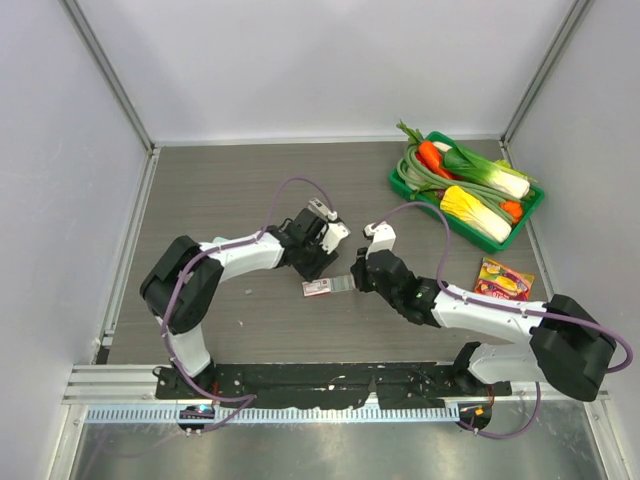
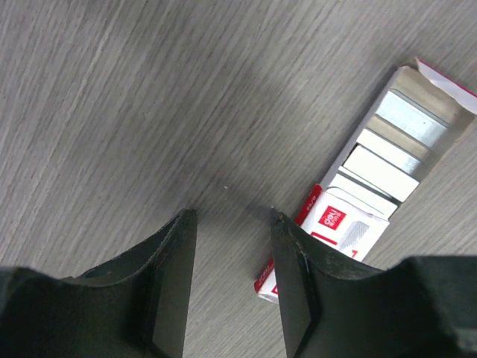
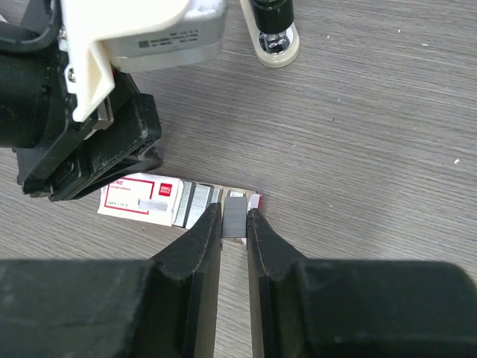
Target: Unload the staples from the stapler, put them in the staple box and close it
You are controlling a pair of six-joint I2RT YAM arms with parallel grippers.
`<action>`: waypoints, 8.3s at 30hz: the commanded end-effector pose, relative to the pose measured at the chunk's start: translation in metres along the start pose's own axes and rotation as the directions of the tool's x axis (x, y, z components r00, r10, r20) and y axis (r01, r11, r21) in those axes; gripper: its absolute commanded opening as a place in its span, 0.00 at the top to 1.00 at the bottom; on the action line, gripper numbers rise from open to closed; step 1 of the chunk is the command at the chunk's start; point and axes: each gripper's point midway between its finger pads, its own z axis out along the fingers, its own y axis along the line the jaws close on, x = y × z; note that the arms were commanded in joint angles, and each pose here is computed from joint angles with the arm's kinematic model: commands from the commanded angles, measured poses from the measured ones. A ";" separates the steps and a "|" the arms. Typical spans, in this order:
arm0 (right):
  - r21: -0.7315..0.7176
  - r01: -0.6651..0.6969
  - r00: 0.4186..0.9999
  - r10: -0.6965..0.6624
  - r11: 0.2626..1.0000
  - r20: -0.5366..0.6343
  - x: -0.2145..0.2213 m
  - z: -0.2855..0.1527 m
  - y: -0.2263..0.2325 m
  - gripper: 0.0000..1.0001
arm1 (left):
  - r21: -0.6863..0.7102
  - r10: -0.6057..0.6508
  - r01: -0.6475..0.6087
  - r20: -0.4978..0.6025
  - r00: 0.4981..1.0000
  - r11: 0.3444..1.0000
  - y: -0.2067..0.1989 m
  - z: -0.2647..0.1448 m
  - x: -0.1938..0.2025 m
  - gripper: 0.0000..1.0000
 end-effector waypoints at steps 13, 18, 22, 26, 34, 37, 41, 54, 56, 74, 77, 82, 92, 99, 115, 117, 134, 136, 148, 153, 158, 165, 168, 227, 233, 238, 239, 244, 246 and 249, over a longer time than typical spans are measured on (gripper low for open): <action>-0.090 -0.005 0.999 0.009 0.996 0.049 -0.008 0.006 0.019 0.99 | 0.074 -0.027 0.026 0.016 1.000 0.997 -0.023 -0.017 0.006 0.52; -0.109 0.017 0.999 -0.012 0.994 0.043 0.001 0.011 0.020 0.99 | 0.067 -0.008 0.006 0.025 1.000 0.998 -0.020 -0.024 0.006 0.51; -0.124 0.038 0.998 -0.031 0.992 0.055 0.004 0.016 0.022 0.99 | 0.031 -0.005 0.004 0.048 0.999 1.000 -0.008 -0.030 -0.003 0.49; -0.149 0.061 0.997 -0.053 0.987 0.059 0.010 0.020 0.025 0.99 | 0.007 -0.036 0.035 0.064 0.997 0.999 0.009 -0.037 -0.011 0.40; -0.155 0.083 0.995 -0.074 0.984 0.063 0.021 0.025 0.025 0.99 | 0.060 -0.113 0.108 0.093 0.989 0.992 0.025 -0.051 -0.021 0.36; -0.150 0.090 0.995 -0.080 0.985 0.066 0.021 0.025 0.024 0.99 | 0.062 -0.124 0.118 0.095 0.988 0.991 0.028 -0.055 -0.021 0.36; -0.150 0.095 0.994 -0.086 0.984 0.067 0.022 0.027 0.026 0.99 | 0.076 -0.131 0.124 0.099 0.986 0.989 0.027 -0.057 -0.022 0.36; -0.117 0.132 0.989 -0.124 0.984 0.076 0.022 0.030 0.025 0.99 | 0.084 -0.137 0.130 0.090 0.986 0.988 0.025 -0.057 -0.018 0.37; -0.112 0.133 0.989 -0.125 0.985 0.075 0.023 0.031 0.025 0.99 | 0.085 -0.139 0.131 0.089 0.986 0.988 0.025 -0.057 -0.017 0.37; -0.108 0.140 0.987 -0.131 0.984 0.089 0.020 0.036 0.027 0.99 | 0.086 -0.136 0.128 0.087 0.987 0.988 0.025 -0.057 -0.015 0.39; -0.110 0.140 0.987 -0.130 0.984 0.091 0.020 0.038 0.028 0.99 | 0.088 -0.136 0.129 0.084 0.987 0.988 0.024 -0.056 -0.013 0.39; -0.108 0.145 0.987 -0.135 0.984 0.093 0.020 0.040 0.029 0.99 | 0.089 -0.136 0.128 0.088 0.987 0.988 0.024 -0.057 -0.014 0.39; -0.100 0.156 0.984 -0.147 0.983 0.096 0.020 0.041 0.027 0.99 | 0.090 -0.134 0.126 0.089 0.987 0.988 0.023 -0.058 -0.013 0.39; -0.105 0.170 0.983 -0.161 0.980 0.085 0.026 0.041 0.029 0.99 | 0.094 -0.136 0.128 0.087 0.987 0.987 0.023 -0.058 -0.013 0.39; -0.092 0.199 0.979 -0.193 0.976 0.070 0.032 0.037 0.028 0.80 | 0.105 -0.139 0.130 0.083 0.987 0.986 0.020 -0.058 -0.013 0.39; -0.088 0.199 0.978 -0.193 0.976 0.073 0.030 0.036 0.028 0.77 | 0.104 -0.141 0.132 0.082 0.987 0.986 0.021 -0.059 -0.013 0.39; -0.081 0.203 0.976 -0.195 0.976 0.098 0.018 0.022 0.030 0.67 | 0.111 -0.147 0.138 0.081 0.986 0.984 0.019 -0.060 -0.014 0.39; -0.067 0.199 0.976 -0.192 0.978 0.098 0.017 0.020 0.026 0.72 | 0.111 -0.147 0.138 0.081 0.986 0.984 0.019 -0.061 -0.014 0.40; -0.101 0.180 0.984 -0.177 0.978 0.035 0.040 0.003 0.016 0.99 | 0.130 -0.163 0.151 0.081 0.983 0.980 0.018 -0.056 -0.020 0.40; -0.130 0.182 0.983 -0.182 0.975 0.011 0.049 0.001 0.017 0.99 | 0.129 -0.162 0.151 0.078 0.984 0.980 0.018 -0.056 -0.019 0.40; -0.146 0.183 0.983 -0.185 0.972 0.001 0.052 0.003 0.021 0.99 | 0.129 -0.158 0.148 0.075 0.985 0.981 0.018 -0.054 -0.019 0.40; -0.158 0.183 0.982 -0.187 0.970 -0.006 0.054 0.010 0.026 0.99 | 0.122 -0.156 0.146 0.076 0.985 0.982 0.020 -0.054 -0.018 0.41; -0.155 0.189 0.981 -0.193 0.970 -0.010 0.055 0.013 0.027 0.99 | 0.122 -0.154 0.144 0.077 0.985 0.982 0.019 -0.055 -0.018 0.41; -0.177 0.167 0.984 -0.174 0.970 -0.026 0.043 0.035 0.031 0.99 | 0.117 -0.127 0.118 0.078 0.989 0.986 0.019 -0.060 -0.015 0.41; -0.183 0.160 0.986 -0.166 0.970 -0.019 0.039 0.037 0.032 0.99 | 0.118 -0.129 0.120 0.077 0.989 0.986 0.019 -0.059 -0.014 0.41; -0.183 0.155 0.987 -0.158 0.971 -0.002 0.028 0.031 0.032 0.99 | 0.121 -0.126 0.117 0.076 0.989 0.986 0.018 -0.061 -0.014 0.41; -0.186 0.151 0.988 -0.152 0.971 0.013 0.023 0.027 0.033 0.99 | 0.119 -0.125 0.115 0.081 0.989 0.986 0.018 -0.062 -0.015 0.41; -0.172 0.138 0.990 -0.136 0.975 0.022 0.013 0.028 0.029 0.99 | 0.118 -0.111 0.100 0.087 0.990 0.988 0.019 -0.067 -0.017 0.40; -0.133 0.134 0.991 -0.131 0.982 0.031 0.007 0.030 0.022 0.99 | 0.131 -0.086 0.074 0.090 0.992 0.989 0.016 -0.072 -0.018 0.39; -0.078 0.098 0.995 -0.097 0.992 0.019 0.003 0.033 0.002 0.87 | 0.165 -0.039 0.024 0.088 0.995 0.986 0.009 -0.082 -0.013 0.37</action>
